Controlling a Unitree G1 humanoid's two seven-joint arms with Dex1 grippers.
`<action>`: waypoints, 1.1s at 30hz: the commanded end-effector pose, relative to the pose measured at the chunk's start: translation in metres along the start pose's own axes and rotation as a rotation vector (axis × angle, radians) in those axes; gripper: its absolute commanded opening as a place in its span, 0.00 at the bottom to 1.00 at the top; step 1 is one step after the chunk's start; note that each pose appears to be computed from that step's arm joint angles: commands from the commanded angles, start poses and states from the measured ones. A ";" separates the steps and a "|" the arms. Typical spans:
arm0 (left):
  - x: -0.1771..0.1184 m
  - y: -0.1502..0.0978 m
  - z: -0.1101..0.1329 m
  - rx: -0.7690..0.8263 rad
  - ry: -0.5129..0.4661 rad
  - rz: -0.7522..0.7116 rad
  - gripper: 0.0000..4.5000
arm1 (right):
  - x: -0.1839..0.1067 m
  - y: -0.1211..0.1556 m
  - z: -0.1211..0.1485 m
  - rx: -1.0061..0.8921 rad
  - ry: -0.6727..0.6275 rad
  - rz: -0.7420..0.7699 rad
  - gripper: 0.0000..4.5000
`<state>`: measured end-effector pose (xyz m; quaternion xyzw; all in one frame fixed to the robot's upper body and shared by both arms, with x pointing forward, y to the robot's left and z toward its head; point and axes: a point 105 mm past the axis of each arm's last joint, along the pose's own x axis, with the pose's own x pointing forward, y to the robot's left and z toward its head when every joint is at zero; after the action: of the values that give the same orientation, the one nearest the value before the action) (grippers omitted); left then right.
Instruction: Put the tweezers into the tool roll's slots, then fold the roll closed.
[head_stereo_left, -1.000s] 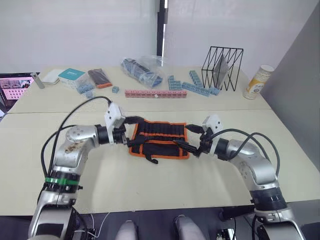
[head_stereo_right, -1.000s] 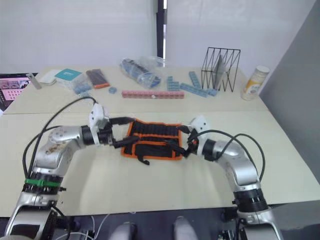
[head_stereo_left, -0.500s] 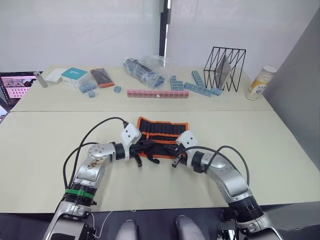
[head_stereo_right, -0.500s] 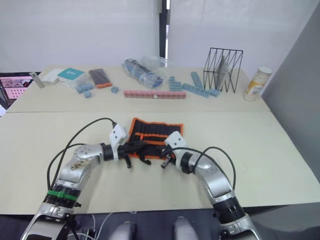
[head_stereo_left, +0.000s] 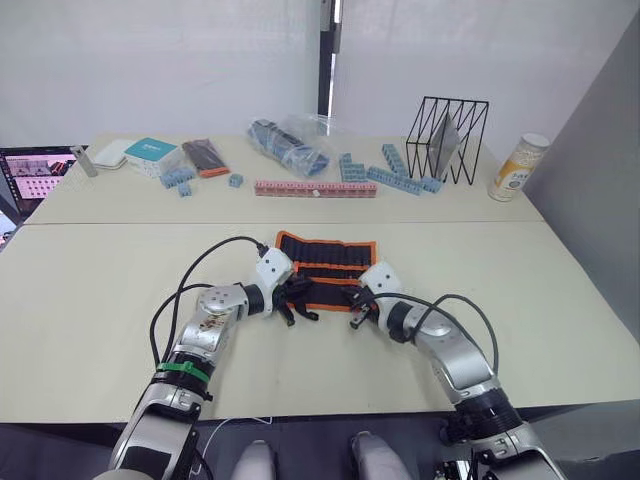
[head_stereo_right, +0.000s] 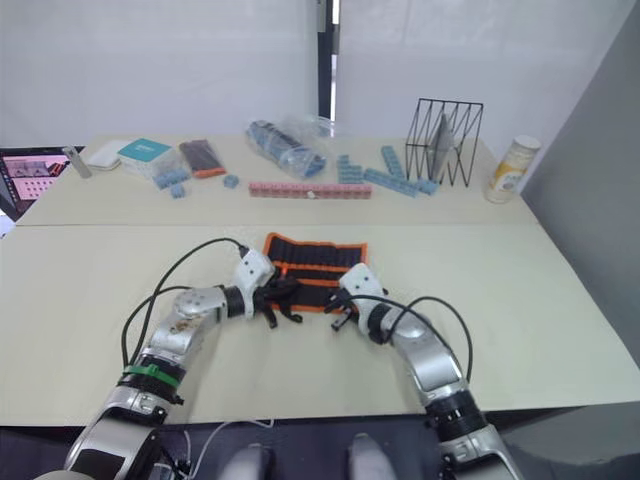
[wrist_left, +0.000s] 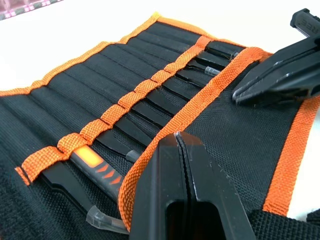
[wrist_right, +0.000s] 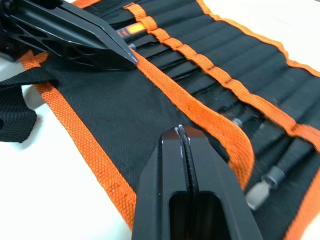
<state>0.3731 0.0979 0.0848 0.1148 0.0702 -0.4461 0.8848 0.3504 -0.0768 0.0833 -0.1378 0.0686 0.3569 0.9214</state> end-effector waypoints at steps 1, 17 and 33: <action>-0.008 0.000 -0.022 -0.072 0.060 0.007 0.00 | -0.008 -0.021 0.000 0.039 -0.017 -0.083 0.00; -0.034 0.005 0.042 -0.098 -0.240 -0.052 0.00 | -0.029 -0.012 0.070 0.152 -0.378 0.014 0.00; -0.154 0.035 0.046 0.036 -0.079 -0.010 0.00 | -0.070 -0.054 0.051 0.282 -0.096 0.044 0.42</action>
<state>0.3144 0.2195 0.1568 0.1021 0.0469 -0.4565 0.8826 0.3372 -0.1489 0.1428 0.0067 0.0959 0.3557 0.9297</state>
